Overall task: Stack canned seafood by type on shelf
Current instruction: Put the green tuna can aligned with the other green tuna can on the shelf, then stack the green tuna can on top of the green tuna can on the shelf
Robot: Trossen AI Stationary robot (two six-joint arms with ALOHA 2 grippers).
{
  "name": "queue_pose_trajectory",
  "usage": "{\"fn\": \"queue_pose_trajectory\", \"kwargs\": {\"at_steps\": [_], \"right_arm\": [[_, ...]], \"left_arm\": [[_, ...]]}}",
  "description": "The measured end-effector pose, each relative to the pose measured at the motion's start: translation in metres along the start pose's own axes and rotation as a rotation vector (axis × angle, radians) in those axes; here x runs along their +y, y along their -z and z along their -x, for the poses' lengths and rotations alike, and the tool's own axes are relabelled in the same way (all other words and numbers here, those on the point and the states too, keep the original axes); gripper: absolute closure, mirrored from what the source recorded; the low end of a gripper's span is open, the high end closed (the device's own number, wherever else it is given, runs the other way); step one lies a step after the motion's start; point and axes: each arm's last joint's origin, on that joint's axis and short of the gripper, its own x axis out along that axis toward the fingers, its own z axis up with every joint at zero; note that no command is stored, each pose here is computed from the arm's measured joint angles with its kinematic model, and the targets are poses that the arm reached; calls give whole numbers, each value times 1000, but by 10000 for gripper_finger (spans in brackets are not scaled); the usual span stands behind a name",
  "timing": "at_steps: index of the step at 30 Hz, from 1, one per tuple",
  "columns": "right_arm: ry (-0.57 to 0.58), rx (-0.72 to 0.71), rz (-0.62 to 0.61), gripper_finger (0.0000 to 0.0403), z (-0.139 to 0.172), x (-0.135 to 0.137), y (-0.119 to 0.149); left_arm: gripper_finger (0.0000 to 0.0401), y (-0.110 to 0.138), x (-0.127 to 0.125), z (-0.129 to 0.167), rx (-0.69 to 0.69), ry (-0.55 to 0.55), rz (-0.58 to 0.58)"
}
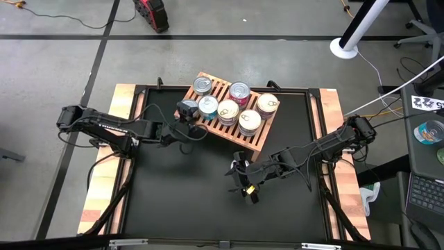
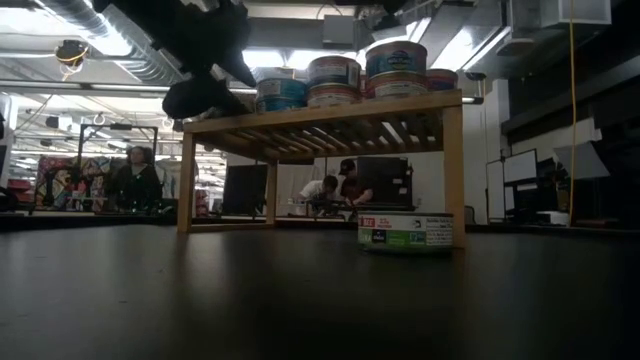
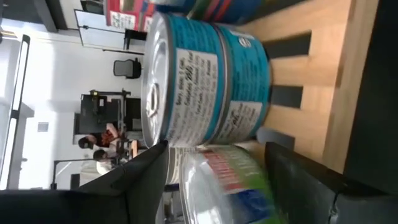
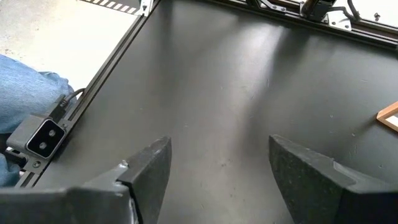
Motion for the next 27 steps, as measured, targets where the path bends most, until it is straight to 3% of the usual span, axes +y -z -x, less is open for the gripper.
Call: {"fn": "queue_pose_trajectory", "kwargs": {"at_steps": [9,18,22,27], "right_arm": [[0,0,0,137,0,0,0],[-2,2,1,137,0,0,0],[-36,44,-47,137,0,1,4],[-57,139,-100,137,-9,10,16]], "left_arm": [[139,-2,7,-3,-32,-25,64],[138,-15,-1,16,-127,-9,133],[138,-22,-8,30,-186,21,248],[138,-30,-16,47,-257,96,529]]}}
